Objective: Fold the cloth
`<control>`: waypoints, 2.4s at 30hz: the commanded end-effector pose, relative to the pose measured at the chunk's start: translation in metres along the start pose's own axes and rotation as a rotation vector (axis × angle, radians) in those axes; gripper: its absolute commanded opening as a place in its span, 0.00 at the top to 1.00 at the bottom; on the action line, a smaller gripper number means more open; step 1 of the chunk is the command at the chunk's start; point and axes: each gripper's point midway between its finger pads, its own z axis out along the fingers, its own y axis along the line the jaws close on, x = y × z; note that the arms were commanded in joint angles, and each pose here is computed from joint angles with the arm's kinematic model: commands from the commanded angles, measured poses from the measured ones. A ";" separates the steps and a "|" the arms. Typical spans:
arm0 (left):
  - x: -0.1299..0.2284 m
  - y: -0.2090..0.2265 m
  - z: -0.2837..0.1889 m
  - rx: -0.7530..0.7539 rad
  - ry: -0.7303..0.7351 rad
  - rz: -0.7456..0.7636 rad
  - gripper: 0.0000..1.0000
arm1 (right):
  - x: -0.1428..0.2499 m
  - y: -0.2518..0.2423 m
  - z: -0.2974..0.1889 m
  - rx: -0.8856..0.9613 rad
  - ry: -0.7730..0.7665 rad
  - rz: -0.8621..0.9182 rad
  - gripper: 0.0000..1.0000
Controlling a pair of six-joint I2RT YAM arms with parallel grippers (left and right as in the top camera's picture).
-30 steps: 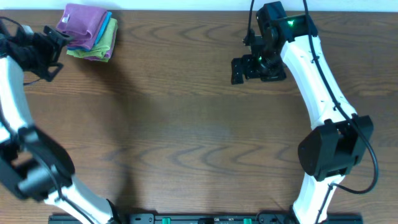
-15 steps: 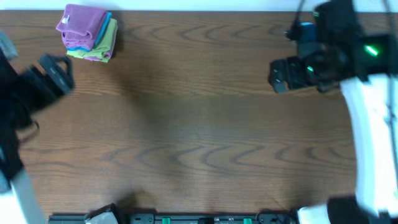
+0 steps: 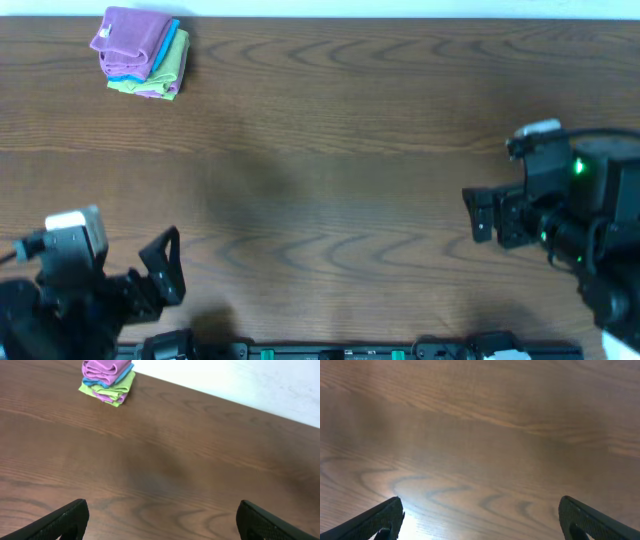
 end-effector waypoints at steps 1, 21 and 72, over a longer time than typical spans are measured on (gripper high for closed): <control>0.002 -0.001 -0.010 0.000 -0.042 -0.027 0.05 | 0.005 -0.001 -0.007 0.010 -0.032 -0.009 0.01; 0.044 0.008 -0.015 -0.050 0.103 -0.111 0.05 | 0.015 0.000 -0.011 0.007 -0.011 -0.008 0.01; 0.146 0.049 0.202 0.113 -0.243 0.299 0.05 | 0.015 0.000 -0.011 0.007 -0.011 -0.008 0.01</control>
